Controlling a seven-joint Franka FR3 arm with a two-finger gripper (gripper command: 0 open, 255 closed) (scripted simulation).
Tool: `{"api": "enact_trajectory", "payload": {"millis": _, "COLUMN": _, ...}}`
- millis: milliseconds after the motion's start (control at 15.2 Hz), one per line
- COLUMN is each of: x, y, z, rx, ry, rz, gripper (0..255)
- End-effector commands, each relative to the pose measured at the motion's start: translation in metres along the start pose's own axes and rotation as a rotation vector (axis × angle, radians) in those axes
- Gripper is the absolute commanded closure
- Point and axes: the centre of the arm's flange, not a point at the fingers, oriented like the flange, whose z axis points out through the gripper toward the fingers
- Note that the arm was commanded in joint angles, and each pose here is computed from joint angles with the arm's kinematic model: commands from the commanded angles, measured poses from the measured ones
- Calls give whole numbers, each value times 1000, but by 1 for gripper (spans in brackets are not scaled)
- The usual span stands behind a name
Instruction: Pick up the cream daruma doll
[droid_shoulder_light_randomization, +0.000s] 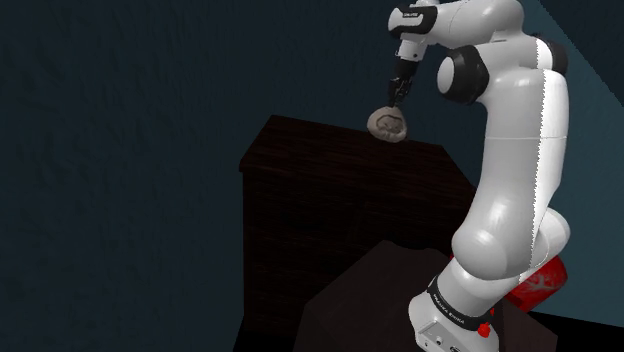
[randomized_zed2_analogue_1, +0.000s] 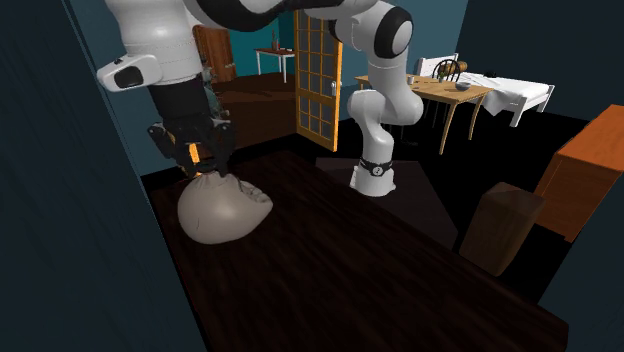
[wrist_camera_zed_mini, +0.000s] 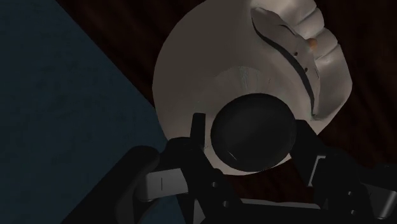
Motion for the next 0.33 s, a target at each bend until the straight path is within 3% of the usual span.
{"api": "enact_trajectory", "payload": {"millis": 0, "x": -2, "y": -1, "z": -12, "rx": -1, "ry": 2, "rz": 0, "gripper": 255}}
{"api": "enact_trajectory", "payload": {"millis": 264, "x": -3, "y": -2, "z": -23, "rx": -1, "ry": 2, "rz": 0, "gripper": 255}}
